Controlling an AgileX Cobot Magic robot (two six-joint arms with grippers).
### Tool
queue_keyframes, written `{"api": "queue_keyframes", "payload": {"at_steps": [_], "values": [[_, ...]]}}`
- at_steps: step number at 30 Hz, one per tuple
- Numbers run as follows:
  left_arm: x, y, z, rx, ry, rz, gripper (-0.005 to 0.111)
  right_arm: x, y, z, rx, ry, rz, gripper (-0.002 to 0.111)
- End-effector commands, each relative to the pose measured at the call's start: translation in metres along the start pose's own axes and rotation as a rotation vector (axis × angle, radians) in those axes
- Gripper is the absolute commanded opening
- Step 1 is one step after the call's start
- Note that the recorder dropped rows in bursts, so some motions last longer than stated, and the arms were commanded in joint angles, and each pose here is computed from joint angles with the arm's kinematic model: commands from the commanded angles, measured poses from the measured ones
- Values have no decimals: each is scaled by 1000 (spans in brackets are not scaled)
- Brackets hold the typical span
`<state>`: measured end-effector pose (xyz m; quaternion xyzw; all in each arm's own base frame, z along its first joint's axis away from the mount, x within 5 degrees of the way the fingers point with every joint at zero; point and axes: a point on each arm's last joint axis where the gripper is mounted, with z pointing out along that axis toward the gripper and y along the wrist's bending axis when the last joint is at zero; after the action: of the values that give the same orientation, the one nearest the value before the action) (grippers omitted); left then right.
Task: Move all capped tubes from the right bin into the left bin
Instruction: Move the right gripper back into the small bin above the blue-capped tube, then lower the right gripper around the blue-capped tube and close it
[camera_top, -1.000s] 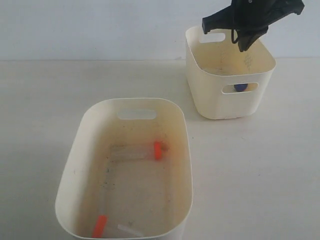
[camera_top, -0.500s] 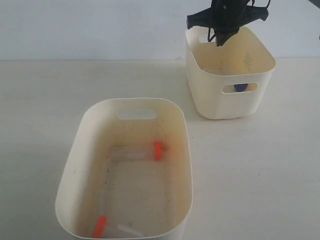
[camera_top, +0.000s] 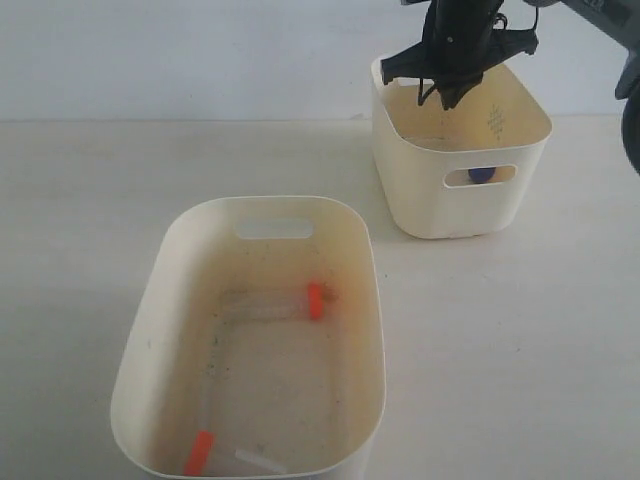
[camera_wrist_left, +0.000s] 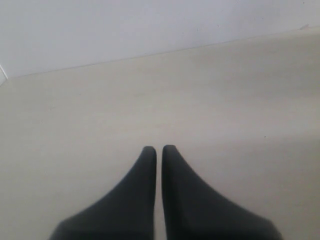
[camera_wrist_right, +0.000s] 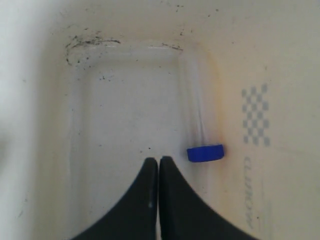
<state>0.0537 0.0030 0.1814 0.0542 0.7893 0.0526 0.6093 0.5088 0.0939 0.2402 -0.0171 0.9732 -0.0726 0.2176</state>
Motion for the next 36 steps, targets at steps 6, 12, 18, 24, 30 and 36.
{"api": "queue_keyframes", "payload": {"at_steps": [6,12,18,24,30,36], "values": [[-2,0,0,1,-7,-8,4,-2,-9,-1,76,-19,-35,0],[-2,0,0,1,-7,-8,4,-3,-10,-1,83,-20,-51,0],[-2,0,0,1,-7,-8,4,-2,-10,1,84,-15,-57,0],[-2,0,0,1,-7,-8,4,1,-6,13,86,8,-67,0],[-2,0,0,1,-7,-8,4,3,-4,19,86,20,-72,0],[-2,0,0,1,-7,-8,4,7,9,30,96,36,-107,0]]}}
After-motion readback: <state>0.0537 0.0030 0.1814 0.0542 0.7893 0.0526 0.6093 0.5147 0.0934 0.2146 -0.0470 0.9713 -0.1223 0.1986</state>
